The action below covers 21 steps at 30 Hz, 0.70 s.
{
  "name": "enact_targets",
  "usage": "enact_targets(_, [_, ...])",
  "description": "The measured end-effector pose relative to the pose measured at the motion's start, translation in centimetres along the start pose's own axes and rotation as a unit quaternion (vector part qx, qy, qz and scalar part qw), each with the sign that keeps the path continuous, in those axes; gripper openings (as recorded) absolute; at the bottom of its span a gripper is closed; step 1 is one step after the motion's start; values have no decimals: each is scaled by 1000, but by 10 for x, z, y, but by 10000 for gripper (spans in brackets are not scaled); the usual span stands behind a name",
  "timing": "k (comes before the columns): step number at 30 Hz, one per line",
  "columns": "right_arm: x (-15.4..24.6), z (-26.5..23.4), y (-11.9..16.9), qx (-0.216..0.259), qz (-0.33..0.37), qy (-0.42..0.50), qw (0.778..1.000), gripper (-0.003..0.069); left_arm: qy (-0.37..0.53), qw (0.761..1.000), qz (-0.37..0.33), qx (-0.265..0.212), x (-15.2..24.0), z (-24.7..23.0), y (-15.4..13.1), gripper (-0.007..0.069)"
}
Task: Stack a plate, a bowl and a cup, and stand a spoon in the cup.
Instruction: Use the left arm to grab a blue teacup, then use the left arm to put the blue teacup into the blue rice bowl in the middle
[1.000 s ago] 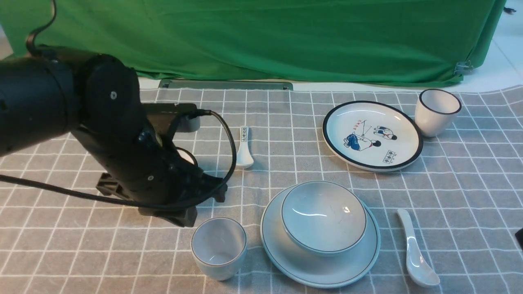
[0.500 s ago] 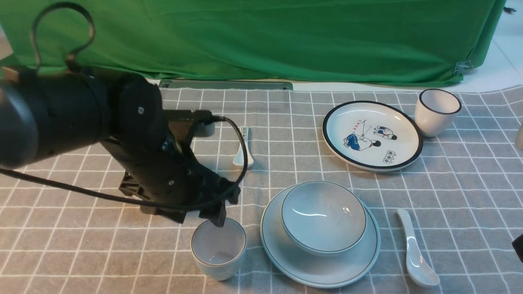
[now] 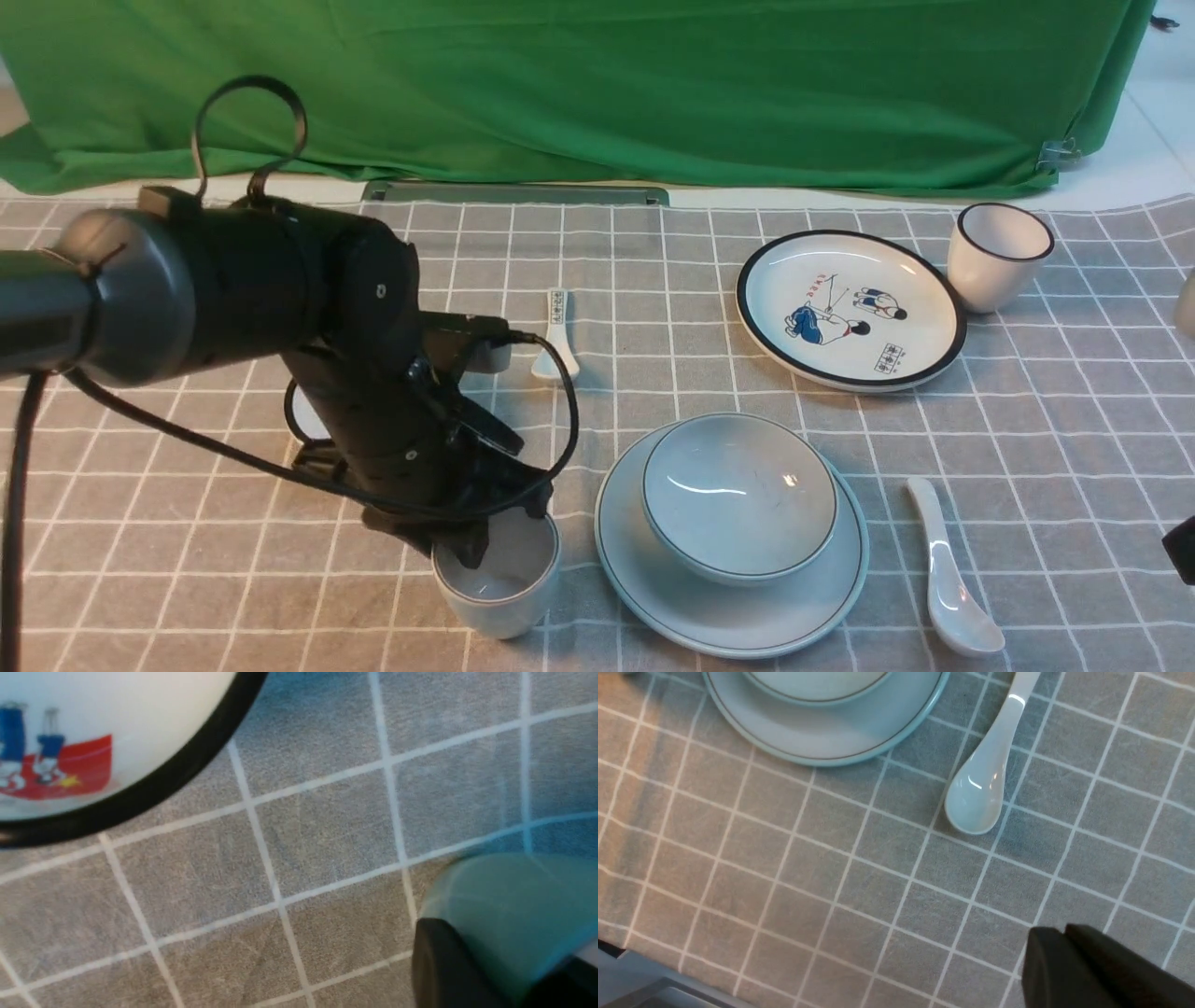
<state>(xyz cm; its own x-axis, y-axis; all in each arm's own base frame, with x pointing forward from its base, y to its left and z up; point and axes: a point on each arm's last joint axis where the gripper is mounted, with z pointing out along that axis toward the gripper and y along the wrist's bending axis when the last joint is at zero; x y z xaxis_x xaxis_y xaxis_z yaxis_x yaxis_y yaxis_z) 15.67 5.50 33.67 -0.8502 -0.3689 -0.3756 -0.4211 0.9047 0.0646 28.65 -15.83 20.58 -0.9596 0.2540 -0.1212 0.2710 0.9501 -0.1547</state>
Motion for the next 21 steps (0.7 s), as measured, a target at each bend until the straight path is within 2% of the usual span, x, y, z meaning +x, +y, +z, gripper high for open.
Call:
enact_targets(3, [0,0,0,0,-2,-1,1000,69,-52,998,17,11,-13,-33,-7,31])
enact_targets(4, [0,0,0,0,-2,-1,1000,69,-52,998,17,11,-13,-33,-7,31])
enact_targets(7, [-2,0,0,2,-3,-11,1000,69,-123,991,43,32,-37,-79,-25,30])
enact_targets(9, [-4,0,-1,4,-3,-24,1000,69,-126,990,55,41,-44,-85,-36,29])
enact_targets(11, [-6,0,-1,6,-3,-32,999,69,-124,989,64,45,-48,-85,-45,29])
enact_targets(14, [-10,1,-3,18,-6,-57,998,69,-104,989,93,54,-61,-71,-73,29])
enact_targets(16, [-15,5,-9,42,-3,-59,997,69,-81,989,113,57,-68,-50,-93,29])
enact_targets(21, [-26,30,-21,80,19,-7,997,69,-47,989,131,53,-76,-13,-113,29])
